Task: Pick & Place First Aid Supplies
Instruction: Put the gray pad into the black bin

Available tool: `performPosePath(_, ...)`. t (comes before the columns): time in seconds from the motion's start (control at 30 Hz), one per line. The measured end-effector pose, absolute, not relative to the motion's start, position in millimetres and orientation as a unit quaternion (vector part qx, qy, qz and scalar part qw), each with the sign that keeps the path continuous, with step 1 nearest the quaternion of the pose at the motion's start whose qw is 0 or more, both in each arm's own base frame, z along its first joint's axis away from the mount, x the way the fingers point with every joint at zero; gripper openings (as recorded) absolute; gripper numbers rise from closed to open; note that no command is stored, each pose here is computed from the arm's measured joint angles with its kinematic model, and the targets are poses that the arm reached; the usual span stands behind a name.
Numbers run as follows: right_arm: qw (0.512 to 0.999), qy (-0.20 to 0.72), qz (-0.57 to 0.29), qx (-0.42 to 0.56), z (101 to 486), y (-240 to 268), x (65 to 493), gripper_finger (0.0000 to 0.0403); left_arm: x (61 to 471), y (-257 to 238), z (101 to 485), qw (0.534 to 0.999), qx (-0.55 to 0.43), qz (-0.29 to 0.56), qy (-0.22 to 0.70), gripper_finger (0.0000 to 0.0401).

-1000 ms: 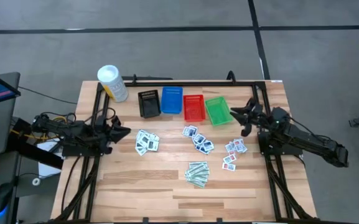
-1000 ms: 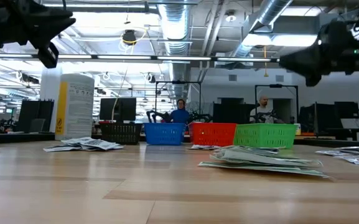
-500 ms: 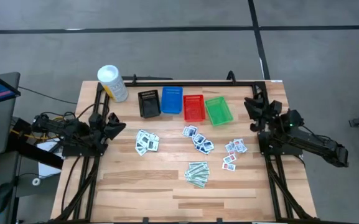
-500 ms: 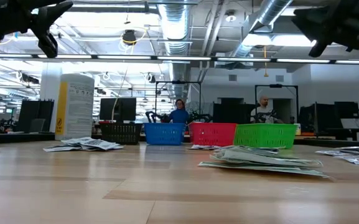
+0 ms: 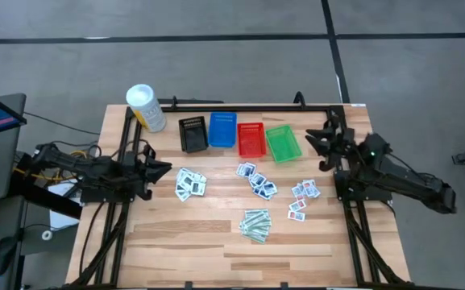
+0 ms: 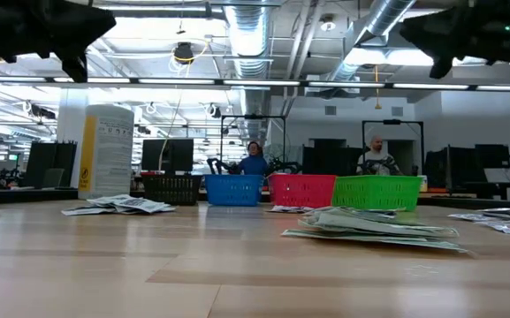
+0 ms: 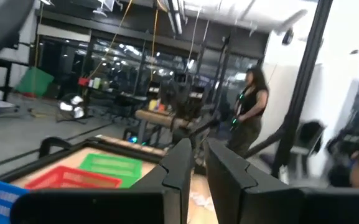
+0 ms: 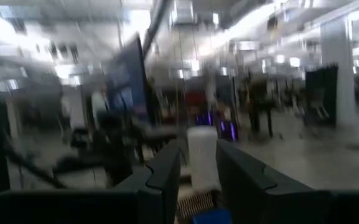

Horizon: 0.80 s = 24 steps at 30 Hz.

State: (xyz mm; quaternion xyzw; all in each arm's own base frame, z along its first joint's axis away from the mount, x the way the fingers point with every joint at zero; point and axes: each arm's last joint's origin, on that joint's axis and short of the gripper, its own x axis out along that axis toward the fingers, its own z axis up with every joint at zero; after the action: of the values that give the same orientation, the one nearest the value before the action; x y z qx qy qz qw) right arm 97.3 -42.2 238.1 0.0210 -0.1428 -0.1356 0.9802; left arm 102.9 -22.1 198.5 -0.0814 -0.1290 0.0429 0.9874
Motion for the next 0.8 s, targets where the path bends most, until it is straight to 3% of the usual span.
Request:
performPosePath(0.3, 0.989, 0.035, -0.145, -0.007, 246, -58, 129, 0.0098, 139, -20, 198, 0.995, -0.011, 0.096, -0.004, 0.0048)
performPosePath(0.63, 0.984, 0.107, -0.141, -0.012, 246, -70, 154, 0.0098, 178, -7, 184, 0.963, 0.115, 0.206, 0.127, 0.0048)
performPosePath(0.8, 0.983, 0.119, -0.14, -0.008, 242, -71, 158, 0.0098, 184, -8, 177, 0.966, 0.098, 0.2, 0.134, 0.0048)
